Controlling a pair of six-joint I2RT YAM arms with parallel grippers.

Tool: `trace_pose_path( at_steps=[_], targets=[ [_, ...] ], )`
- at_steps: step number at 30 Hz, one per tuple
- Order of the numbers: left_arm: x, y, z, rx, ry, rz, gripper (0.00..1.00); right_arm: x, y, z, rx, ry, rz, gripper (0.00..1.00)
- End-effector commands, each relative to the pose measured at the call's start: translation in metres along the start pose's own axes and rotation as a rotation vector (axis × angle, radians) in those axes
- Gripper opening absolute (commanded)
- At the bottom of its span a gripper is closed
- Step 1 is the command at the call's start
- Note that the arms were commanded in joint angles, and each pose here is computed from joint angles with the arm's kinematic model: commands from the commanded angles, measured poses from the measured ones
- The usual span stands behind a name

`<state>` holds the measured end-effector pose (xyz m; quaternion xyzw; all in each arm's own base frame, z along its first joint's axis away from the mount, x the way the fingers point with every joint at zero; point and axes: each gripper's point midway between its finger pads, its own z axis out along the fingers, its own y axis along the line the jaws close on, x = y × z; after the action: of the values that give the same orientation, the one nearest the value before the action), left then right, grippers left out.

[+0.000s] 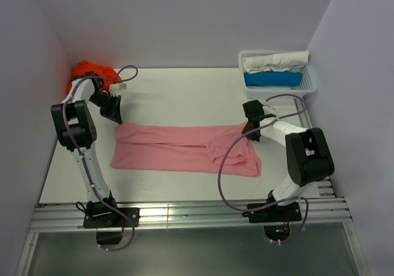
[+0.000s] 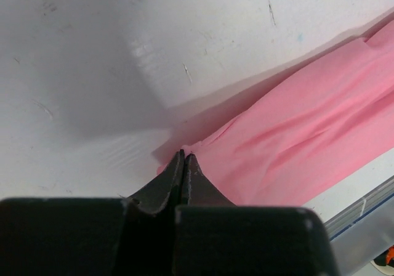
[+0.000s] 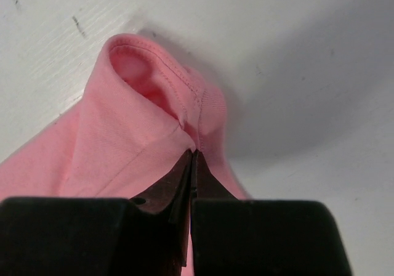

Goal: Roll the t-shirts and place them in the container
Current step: Fold the tshirt

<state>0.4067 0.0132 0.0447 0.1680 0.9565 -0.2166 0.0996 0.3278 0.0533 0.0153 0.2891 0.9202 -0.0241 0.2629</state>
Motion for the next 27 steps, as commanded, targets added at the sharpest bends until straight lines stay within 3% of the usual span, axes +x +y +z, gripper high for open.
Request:
trace_pose_path(
  at_steps=[1, 14, 21, 24, 27],
  targets=[
    [-0.012, 0.000, -0.003, 0.020, -0.037, -0.015, 0.00, -0.017, -0.015, 0.001, 0.057, -0.033, 0.001, 0.02],
    [-0.053, 0.018, 0.011, -0.009, -0.113, -0.025, 0.02, -0.035, -0.025, 0.008, 0.096, -0.040, -0.002, 0.01],
    [-0.072, 0.017, 0.005, -0.041, -0.166, 0.004, 0.48, -0.038, -0.023, 0.010, 0.094, -0.031, -0.004, 0.07],
    [-0.081, 0.014, -0.011, -0.054, -0.205, 0.020, 0.58, -0.041, -0.023, 0.010, 0.108, -0.027, -0.019, 0.12],
    [-0.083, 0.009, -0.027, -0.049, -0.225, 0.038, 0.58, -0.043, -0.025, 0.012, 0.116, -0.020, -0.021, 0.20]
  ],
)
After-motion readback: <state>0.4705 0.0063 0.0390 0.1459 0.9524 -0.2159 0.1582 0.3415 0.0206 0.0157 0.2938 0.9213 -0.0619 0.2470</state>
